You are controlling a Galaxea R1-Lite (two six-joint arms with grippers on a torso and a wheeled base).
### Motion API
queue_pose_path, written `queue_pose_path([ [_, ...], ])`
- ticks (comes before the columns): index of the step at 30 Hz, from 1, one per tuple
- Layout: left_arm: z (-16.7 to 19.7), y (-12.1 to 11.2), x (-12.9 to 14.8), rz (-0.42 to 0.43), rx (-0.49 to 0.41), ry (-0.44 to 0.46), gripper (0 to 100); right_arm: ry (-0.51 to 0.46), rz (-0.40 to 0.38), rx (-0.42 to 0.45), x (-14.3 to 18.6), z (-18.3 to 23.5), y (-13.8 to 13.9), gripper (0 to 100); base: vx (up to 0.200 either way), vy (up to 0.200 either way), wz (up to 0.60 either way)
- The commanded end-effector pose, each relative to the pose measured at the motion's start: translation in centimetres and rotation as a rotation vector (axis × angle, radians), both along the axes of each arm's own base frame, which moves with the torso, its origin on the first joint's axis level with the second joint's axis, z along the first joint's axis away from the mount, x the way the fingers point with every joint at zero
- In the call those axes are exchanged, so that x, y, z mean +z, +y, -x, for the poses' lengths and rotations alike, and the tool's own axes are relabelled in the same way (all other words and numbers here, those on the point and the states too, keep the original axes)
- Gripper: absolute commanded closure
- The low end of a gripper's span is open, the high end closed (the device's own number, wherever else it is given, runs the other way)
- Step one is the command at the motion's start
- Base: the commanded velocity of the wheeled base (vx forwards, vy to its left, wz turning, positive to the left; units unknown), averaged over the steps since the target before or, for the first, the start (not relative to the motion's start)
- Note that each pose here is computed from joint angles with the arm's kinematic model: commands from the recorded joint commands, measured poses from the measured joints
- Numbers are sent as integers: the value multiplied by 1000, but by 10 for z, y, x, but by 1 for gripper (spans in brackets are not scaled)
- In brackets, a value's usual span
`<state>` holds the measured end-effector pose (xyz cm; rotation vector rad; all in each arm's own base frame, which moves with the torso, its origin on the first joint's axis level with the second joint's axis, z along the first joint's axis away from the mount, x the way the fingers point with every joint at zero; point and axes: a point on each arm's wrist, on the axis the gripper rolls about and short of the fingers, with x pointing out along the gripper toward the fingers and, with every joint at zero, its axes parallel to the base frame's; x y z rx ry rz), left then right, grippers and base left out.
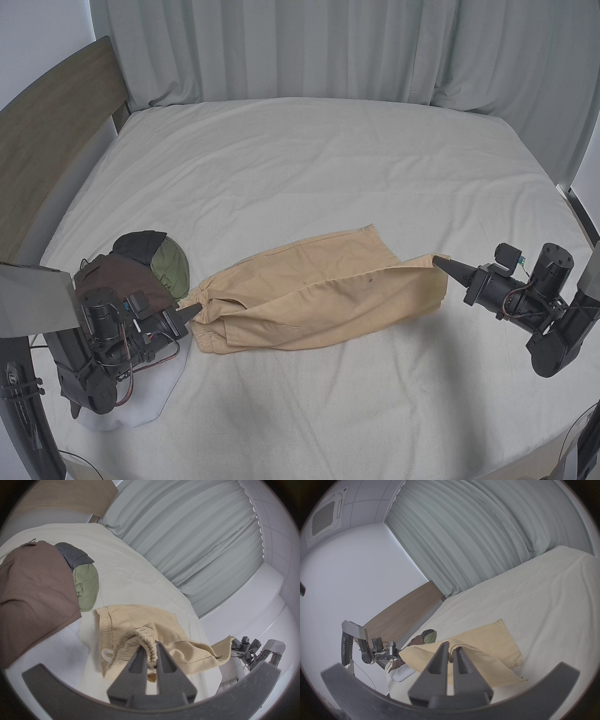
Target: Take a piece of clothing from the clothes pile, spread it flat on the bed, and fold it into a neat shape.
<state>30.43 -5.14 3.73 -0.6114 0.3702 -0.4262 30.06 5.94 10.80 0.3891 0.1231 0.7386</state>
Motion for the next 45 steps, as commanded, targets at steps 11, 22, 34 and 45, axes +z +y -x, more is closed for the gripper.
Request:
queue_pose_path([
  [11, -13, 3, 8, 29, 56, -47, 100, -49, -12, 7, 0, -28, 6, 100, 0, 0, 0],
  [22, -21, 3, 12, 36, 90, -75, 100, -77, -51, 13, 13, -46, 10, 100, 0, 0, 0],
  [34, -28, 0, 11, 63, 104, -75, 100, -62, -48, 13, 4, -70, 14, 100, 0, 0, 0],
  [45, -35, 0, -4, 56, 126, -44, 100, -66, -51, 15, -8, -96, 20, 100, 0, 0, 0],
])
